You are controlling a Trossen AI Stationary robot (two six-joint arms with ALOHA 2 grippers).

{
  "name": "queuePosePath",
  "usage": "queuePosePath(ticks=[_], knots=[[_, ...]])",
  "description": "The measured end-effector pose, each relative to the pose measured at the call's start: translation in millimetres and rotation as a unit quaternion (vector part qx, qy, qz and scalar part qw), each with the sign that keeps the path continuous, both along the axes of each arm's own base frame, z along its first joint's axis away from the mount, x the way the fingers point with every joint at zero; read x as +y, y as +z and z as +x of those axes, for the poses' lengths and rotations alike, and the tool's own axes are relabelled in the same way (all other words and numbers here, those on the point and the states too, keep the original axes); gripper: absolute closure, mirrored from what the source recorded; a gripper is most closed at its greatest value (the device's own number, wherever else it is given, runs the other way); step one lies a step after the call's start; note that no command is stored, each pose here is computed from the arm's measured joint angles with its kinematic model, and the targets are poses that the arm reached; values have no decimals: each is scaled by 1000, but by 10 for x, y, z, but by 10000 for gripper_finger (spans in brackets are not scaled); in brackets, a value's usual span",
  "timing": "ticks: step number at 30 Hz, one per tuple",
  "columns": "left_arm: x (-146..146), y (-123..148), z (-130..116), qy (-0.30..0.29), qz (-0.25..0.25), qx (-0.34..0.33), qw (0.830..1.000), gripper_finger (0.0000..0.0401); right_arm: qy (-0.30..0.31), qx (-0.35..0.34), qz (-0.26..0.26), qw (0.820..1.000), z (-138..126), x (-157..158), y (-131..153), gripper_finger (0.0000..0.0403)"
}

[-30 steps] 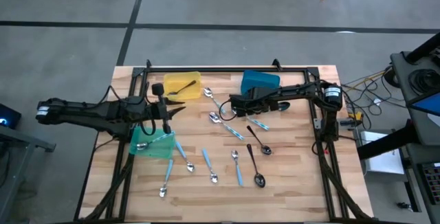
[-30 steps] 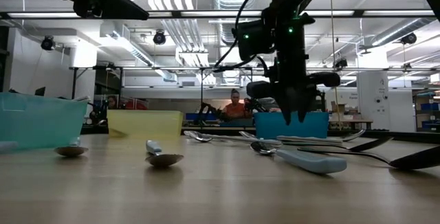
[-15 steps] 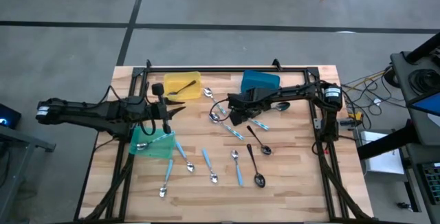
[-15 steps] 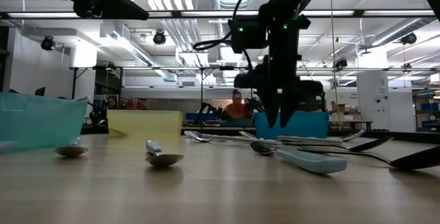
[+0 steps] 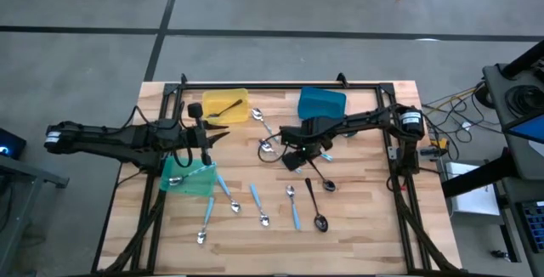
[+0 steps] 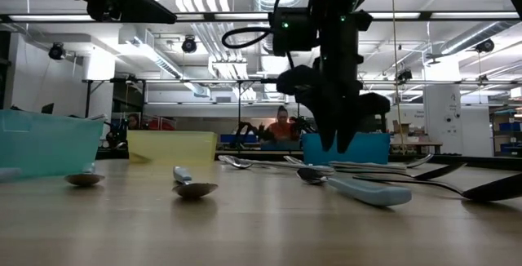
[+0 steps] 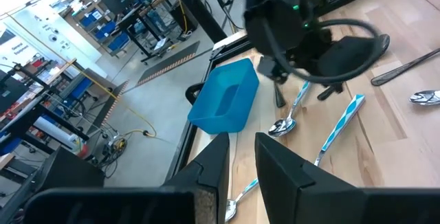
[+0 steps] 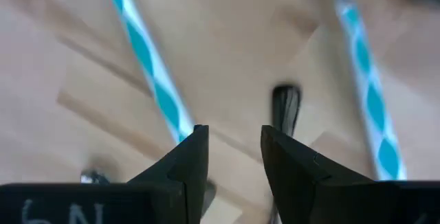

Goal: Sort silverware by color (type)
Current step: Put the blue spoon into the blue bin

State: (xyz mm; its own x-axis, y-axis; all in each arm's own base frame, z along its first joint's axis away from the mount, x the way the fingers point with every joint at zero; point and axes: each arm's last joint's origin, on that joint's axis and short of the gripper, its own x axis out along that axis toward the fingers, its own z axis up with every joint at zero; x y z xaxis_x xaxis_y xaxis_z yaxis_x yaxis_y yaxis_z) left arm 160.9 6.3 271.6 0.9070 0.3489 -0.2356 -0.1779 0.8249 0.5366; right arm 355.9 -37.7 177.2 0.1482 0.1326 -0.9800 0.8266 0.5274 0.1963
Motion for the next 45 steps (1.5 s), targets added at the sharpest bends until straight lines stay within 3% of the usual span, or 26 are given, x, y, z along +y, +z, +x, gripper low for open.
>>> queuePosePath(ticks=[8, 12, 16, 26, 38, 45], knots=[[0, 0, 0, 0, 0, 0, 1000, 349, -5, 87, 27, 996, -147, 186, -6, 280], [0, 0, 0, 0, 0, 0, 1000, 349, -1, 91, 22, 996, -157, 191, -18, 280], [0, 0, 0, 0, 0, 0, 1000, 349, -2, 83, -5, 997, -140, 173, -22, 280], [0, 0, 0, 0, 0, 0, 1000, 349, 9, 38, -4, 999, -42, 202, 2, 280], [0, 0, 0, -1, 4, 2, 1000, 349, 6, -58, -4, 998, 272, 254, 455, 280], [0, 0, -1, 6, -23, -9, 1000, 349, 8, -70, 57, 996, 405, 464, 523, 280]])
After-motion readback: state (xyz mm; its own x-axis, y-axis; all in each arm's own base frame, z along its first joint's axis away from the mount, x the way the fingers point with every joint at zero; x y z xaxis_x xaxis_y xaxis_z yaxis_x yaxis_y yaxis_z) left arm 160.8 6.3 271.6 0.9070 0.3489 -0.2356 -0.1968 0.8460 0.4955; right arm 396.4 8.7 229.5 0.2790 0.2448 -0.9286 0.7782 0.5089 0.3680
